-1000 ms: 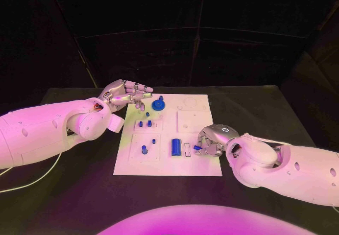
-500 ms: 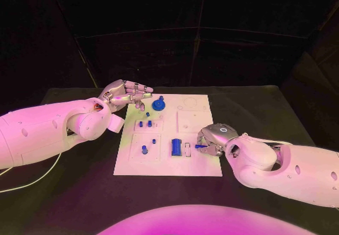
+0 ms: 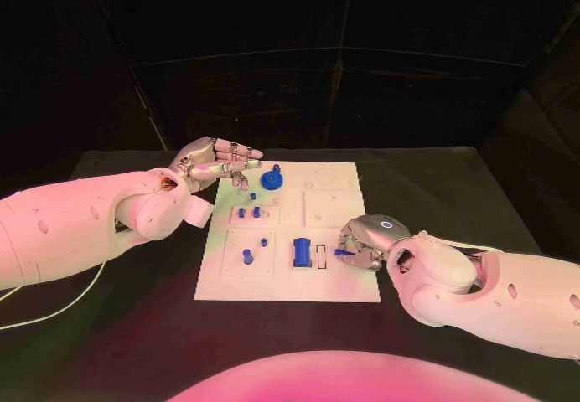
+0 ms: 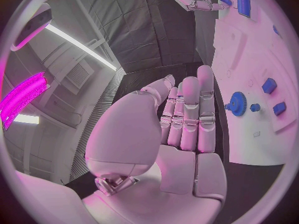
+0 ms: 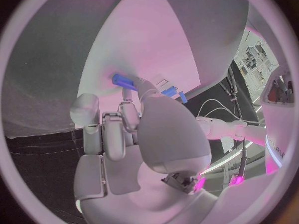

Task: Assemble the parts on the task board

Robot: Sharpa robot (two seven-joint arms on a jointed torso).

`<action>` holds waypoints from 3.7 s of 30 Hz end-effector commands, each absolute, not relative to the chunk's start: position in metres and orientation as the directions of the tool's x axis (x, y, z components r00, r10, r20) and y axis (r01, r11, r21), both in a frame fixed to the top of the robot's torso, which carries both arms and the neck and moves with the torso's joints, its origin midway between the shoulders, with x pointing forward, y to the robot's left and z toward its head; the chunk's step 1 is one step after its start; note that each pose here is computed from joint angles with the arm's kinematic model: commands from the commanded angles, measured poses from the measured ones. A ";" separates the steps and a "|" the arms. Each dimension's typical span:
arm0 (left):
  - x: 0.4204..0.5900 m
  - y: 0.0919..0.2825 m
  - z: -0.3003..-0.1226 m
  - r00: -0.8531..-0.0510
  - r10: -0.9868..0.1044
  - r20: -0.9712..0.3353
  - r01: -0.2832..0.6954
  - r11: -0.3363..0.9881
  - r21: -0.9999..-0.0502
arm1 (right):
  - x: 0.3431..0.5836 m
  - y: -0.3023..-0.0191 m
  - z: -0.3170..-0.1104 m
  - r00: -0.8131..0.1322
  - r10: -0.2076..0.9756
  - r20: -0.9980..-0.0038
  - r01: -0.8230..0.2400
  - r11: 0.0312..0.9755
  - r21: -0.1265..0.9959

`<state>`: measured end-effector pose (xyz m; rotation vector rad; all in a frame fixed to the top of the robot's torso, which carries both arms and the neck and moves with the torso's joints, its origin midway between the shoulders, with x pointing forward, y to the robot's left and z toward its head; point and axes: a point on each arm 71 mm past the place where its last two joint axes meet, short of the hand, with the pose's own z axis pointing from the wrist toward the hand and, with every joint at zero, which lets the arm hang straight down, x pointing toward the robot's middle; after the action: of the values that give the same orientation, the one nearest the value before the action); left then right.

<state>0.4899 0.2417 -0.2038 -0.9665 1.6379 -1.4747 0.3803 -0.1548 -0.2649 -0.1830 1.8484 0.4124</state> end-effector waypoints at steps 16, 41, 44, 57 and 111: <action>0.489 0.240 -0.203 -0.470 -0.882 -0.018 -0.067 0.057 -0.996 | 0.382 -0.147 -0.259 -0.320 0.331 -0.888 -0.229 0.882 0.411; 0.488 0.238 -0.203 -0.487 -0.873 -0.009 -0.081 0.056 -0.995 | 0.384 -0.136 -0.270 -0.419 0.333 -0.845 -0.153 0.891 0.427; 0.488 0.238 -0.204 -0.488 -0.873 -0.009 -0.083 0.056 -0.995 | 0.384 -0.137 -0.270 -0.418 0.334 -0.845 -0.150 0.892 0.427; 0.488 0.238 -0.204 -0.490 -0.872 -0.008 -0.085 0.057 -0.995 | 0.385 -0.136 -0.270 -0.412 0.334 -0.848 -0.153 0.892 0.425; 0.526 0.261 -0.211 -0.279 -0.960 -0.007 0.014 0.003 -1.000 | 0.513 -0.226 -0.216 -0.342 0.911 -0.230 -0.100 0.208 0.973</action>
<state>0.5231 0.2584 -0.2143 -1.0220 1.5067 -1.4037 0.5108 -0.2301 -0.2192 0.7531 1.5600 1.1558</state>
